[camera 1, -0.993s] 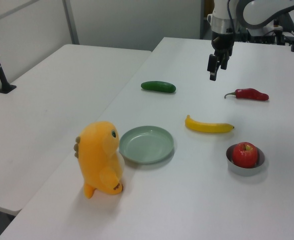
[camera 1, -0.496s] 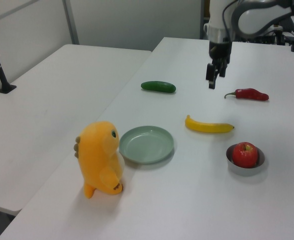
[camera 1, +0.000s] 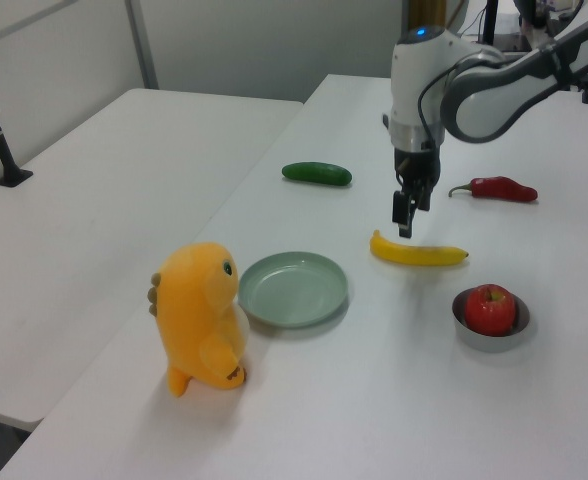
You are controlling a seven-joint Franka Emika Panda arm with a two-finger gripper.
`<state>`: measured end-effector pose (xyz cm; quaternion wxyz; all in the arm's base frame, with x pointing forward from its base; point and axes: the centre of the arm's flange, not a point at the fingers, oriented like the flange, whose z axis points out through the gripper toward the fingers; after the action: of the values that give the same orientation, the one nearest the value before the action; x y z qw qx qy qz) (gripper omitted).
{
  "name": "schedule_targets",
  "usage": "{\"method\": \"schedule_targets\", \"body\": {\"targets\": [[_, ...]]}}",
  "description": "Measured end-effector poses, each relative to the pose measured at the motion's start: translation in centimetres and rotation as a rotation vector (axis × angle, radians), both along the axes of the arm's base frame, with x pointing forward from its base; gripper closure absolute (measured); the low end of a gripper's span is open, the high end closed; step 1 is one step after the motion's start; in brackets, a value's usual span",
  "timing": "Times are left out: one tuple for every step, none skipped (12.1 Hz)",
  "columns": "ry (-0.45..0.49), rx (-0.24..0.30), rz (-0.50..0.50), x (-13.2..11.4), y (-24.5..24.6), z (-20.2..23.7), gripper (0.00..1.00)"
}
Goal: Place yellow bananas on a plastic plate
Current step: 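Close the gripper on the banana's stem end, then lift the banana and carry it over the pale green plate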
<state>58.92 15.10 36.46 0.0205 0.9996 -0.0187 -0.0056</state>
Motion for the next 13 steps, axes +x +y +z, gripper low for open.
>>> {"method": "schedule_targets", "body": {"targets": [[0.018, -0.002, 0.008, -0.2, 1.0, -1.2, 0.00], [0.028, -0.005, 0.016, -0.2, 1.6, -2.3, 0.00], [0.032, -0.007, 0.023, -0.1, 1.9, -3.5, 0.00], [0.035, -0.013, 0.030, 0.1, 2.2, -4.5, 0.00], [0.039, -0.024, 0.032, 0.3, 2.3, -5.2, 0.00], [0.040, -0.041, 0.040, 0.5, 2.4, -5.7, 0.00], [0.040, -0.063, 0.057, 0.6, 2.4, -6.2, 0.04], [0.040, -0.086, 0.081, 0.5, 2.6, -6.6, 0.19], [0.032, -0.099, 0.110, 0.4, 3.4, -6.5, 0.36], [0.026, -0.104, 0.124, 0.2, 4.2, -6.4, 0.53], [0.023, -0.107, 0.132, 0.2, 4.5, -6.4, 0.67], [0.022, -0.110, 0.133, 0.2, 4.4, -6.4, 0.72], [0.021, -0.110, 0.130, 0.3, 4.3, -6.3, 0.72]]}}
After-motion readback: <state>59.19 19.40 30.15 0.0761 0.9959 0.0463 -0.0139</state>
